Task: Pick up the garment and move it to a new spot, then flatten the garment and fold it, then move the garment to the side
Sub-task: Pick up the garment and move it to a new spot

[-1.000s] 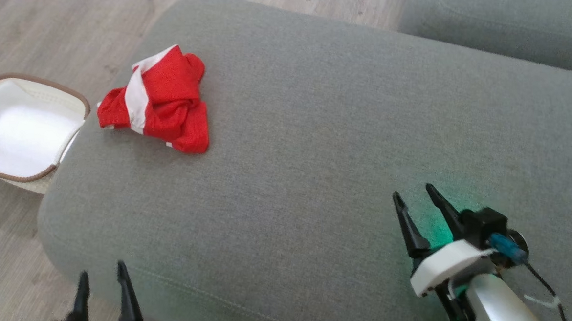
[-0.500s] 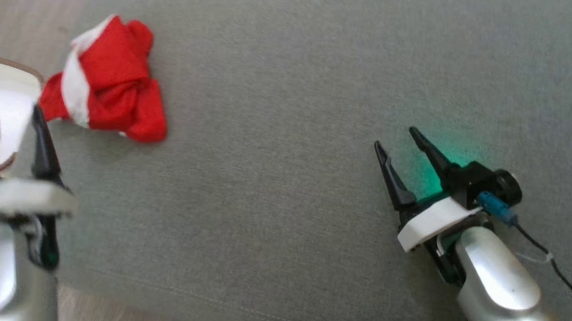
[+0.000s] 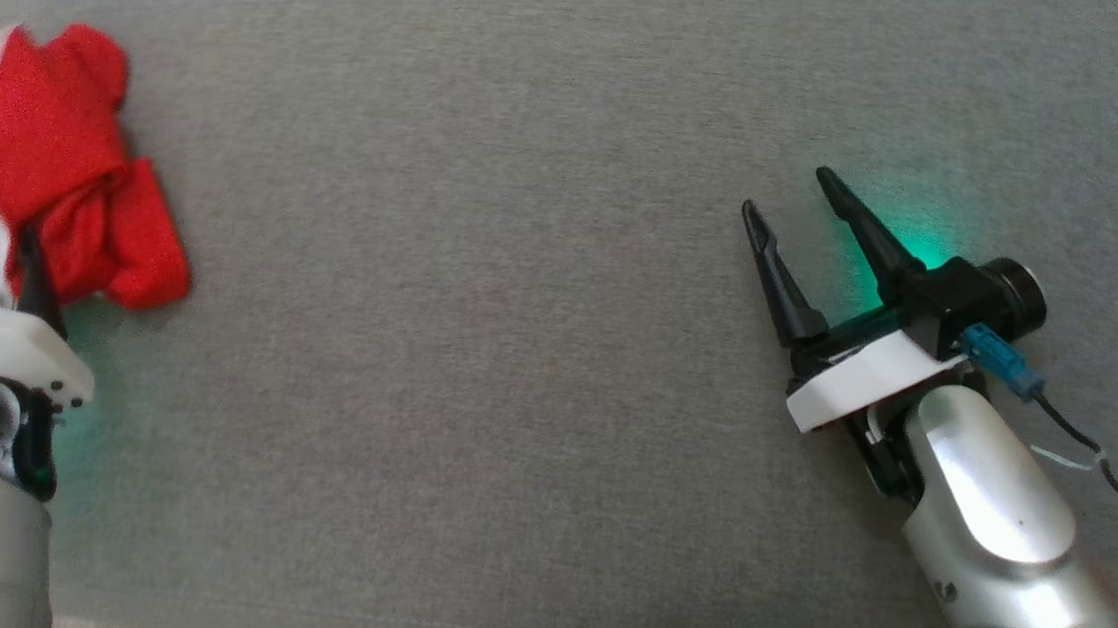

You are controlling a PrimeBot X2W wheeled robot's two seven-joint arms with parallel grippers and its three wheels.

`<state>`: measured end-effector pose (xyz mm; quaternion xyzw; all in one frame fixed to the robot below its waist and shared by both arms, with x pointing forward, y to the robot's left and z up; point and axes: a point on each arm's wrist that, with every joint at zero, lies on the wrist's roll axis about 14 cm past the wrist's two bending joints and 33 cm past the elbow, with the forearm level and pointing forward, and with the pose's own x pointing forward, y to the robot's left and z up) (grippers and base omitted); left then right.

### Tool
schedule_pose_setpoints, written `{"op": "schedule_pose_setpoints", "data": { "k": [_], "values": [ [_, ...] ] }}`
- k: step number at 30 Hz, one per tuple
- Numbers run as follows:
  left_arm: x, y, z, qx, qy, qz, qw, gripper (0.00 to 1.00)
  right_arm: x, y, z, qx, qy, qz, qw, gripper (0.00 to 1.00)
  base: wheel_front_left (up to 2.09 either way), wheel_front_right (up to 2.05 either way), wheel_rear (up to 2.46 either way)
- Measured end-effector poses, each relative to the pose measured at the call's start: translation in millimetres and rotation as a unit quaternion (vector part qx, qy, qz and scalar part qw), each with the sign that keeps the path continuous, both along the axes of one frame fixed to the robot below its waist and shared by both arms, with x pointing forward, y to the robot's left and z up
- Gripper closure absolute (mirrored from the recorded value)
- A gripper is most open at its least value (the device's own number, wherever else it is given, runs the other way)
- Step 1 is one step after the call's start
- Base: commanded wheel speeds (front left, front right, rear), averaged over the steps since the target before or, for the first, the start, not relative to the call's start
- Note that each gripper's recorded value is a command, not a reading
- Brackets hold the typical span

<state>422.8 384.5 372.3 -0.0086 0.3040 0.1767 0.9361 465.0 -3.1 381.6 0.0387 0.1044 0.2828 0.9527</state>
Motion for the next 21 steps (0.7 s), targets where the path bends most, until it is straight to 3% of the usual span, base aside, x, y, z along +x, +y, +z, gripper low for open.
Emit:
{"op": "schedule_pose_setpoints", "data": {
  "k": [3, 4, 5, 9, 12, 16, 21],
  "values": [
    [3, -5, -13, -0.01, 0.015, 0.002, 1.0, 0.0, 5, -11, 2, -0.002, -0.005, -0.015, 1.0, 0.0, 0.0, 0.0, 0.0],
    [7, -7, -12, -0.009, 0.01, -0.002, 1.0, 0.38, 6, -15, 2, -0.003, -0.006, -0.02, 1.0, 0.0, 0.0, 0.0, 0.0],
    [12, -9, -9, -0.007, -0.001, -0.008, 1.0, 1.0, 6, -17, 2, -0.005, -0.006, -0.023, 1.0, 0.0, 0.0, 0.0, 0.0],
    [42, -15, 28, 0.036, -0.073, -0.053, 0.995, 1.0, 3, -25, 5, -0.007, -0.003, -0.034, 0.999, 0.0, 0.0, 0.0, 0.0],
    [69, -26, 75, 0.082, -0.138, -0.106, 0.981, 1.0, -5, -33, 8, -0.006, 0.004, -0.045, 0.999, 0.0, 0.0, 0.0, 0.0],
    [103, -71, 146, 0.133, -0.227, -0.199, 0.944, 1.0, -26, -46, 10, -0.007, 0.017, -0.062, 0.998, 0.0, 0.0, 0.0, 0.0],
    [127, -175, 202, 0.116, -0.317, -0.313, 0.888, 1.0, -41, -64, 27, 0.019, 0.016, -0.095, 0.995, 0.0, 0.0, 0.0, 0.0]
  ]
}}
